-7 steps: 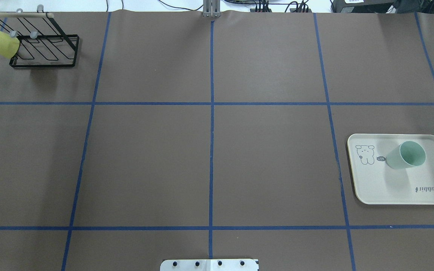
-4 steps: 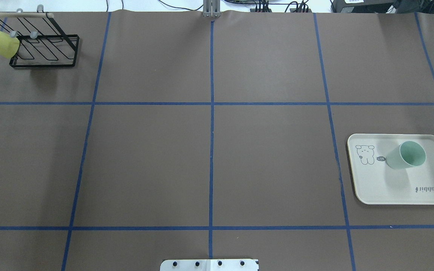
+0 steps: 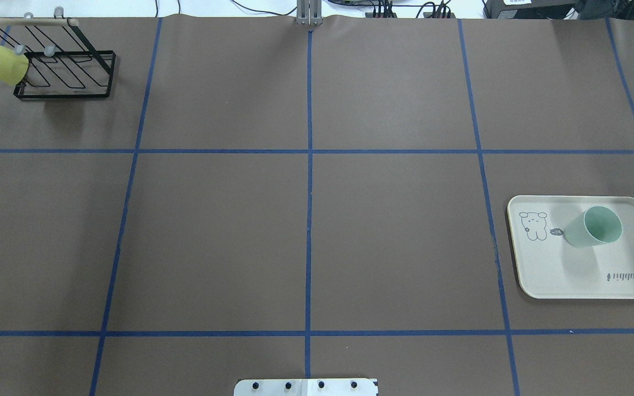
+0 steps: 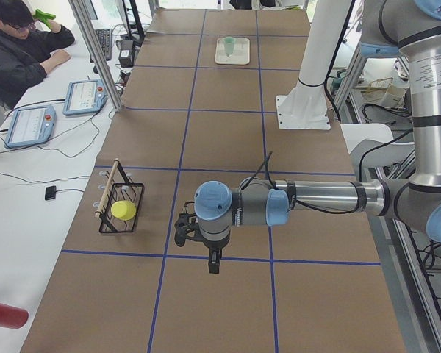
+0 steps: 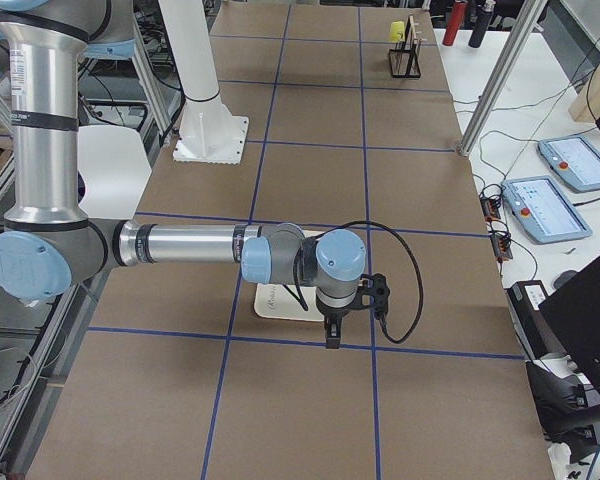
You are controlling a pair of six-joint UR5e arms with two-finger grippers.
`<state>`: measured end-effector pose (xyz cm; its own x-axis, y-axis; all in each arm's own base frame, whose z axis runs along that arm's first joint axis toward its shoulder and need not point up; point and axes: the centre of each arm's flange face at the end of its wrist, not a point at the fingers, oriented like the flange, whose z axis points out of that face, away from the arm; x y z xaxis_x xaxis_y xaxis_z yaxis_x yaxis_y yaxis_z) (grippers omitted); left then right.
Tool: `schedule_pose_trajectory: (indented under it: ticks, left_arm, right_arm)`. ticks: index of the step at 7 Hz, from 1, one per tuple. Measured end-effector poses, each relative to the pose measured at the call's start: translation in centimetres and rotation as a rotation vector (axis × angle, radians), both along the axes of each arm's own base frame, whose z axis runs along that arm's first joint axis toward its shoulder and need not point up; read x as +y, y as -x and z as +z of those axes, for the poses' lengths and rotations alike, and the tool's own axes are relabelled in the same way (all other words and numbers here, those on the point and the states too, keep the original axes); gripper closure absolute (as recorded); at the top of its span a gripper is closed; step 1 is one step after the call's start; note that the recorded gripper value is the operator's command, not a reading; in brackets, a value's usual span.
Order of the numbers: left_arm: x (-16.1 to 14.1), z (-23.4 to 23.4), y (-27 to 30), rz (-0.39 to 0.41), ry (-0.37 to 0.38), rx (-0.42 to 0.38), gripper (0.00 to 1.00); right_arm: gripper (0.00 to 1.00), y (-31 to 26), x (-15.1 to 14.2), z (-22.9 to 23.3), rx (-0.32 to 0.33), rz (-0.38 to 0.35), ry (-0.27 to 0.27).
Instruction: Left arm grabs green cup and hands to right arm on tray
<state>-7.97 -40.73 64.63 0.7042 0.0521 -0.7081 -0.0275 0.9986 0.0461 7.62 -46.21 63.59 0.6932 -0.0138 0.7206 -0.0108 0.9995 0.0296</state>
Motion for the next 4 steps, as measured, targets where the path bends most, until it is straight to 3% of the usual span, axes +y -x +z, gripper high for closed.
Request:
schedule_pose_trajectory:
  ticks: [4]
  left_arm:
    - [-0.48, -1.05, 0.02, 0.001, -0.024, -0.002, 0.0]
  right_arm:
    - [0.0, 0.0, -0.14, -0.28, -0.001, 0.0, -0.006]
